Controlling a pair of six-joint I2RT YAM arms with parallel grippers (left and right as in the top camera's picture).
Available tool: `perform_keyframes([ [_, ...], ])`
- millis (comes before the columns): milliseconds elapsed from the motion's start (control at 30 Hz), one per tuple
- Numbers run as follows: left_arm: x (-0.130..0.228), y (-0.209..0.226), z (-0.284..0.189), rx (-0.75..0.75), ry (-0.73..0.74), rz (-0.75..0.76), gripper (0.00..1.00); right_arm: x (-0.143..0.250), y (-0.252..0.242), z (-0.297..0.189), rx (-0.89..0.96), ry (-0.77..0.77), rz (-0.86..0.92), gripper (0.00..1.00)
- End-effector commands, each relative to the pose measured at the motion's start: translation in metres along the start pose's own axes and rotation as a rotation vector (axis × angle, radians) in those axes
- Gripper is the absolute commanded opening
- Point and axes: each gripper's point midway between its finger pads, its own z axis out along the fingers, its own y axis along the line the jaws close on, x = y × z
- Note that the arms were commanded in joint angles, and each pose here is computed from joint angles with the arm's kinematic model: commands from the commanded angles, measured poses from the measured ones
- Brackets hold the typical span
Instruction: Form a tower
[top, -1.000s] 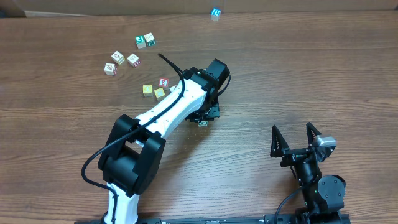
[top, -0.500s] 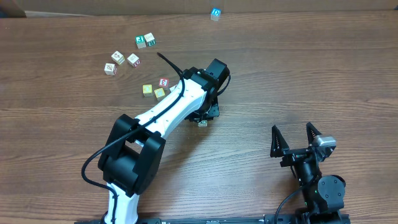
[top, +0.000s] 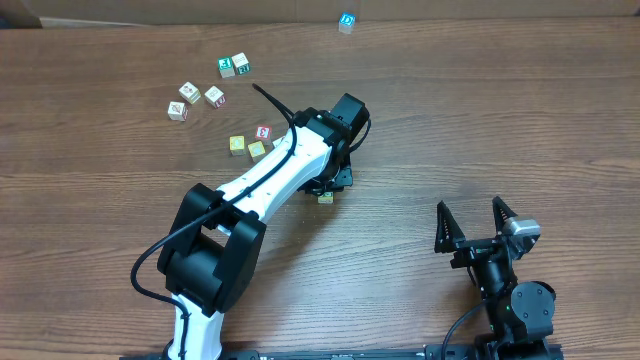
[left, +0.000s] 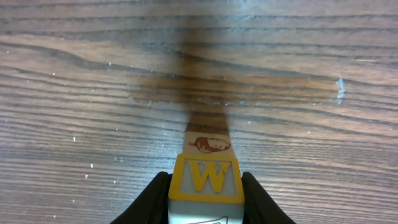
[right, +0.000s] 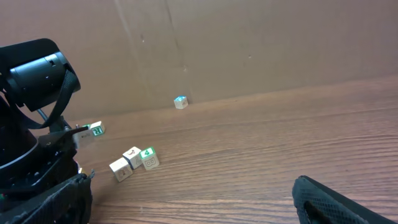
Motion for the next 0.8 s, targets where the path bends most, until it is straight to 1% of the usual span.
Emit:
perform_keyframes([
  [0,-0.0100,-0.0020,-0.0111,0.014,-0.038,0.032,0.26,0.0008,-0.0008,0.0000,0.001,-0.008,0.005,1.00],
  [133,-0.0095,-0.0024,-0.0111,0.016,-0.036,0.040,0.26,0.0008,-0.0008,0.0000,0.001,-0.008,0.005,1.00],
  [267,-0.0096,-0.0025,-0.0111,0.016,-0.036,0.088,0.25,0.0008,-0.0008,0.0000,0.001,-0.008,0.005,1.00],
  [433,-0.0073,-0.0014,-0.0111,0.013,-0.026,0.093,0.25,0.0008,-0.0007,0.0000,0.000,-0.007,0.005,1.00],
  [567,-0.0069,-0.0012,-0.0110,0.012,-0.024,0.093,0.27,0.0008,-0.0008,0.0000,0.001,-0.008,0.005,1.00],
  [667,-0.0068,-0.0012,-0.0110,0.012,-0.024,0.093,0.30,0.0008,-0.0008,0.0000,0.001,-0.008,0.005,1.00],
  [767,-0.0062,-0.0026,-0.0111,0.020,-0.020,0.111,0.31,0.0008,-0.0008,0.0000,0.001,-0.008,0.005,1.00],
])
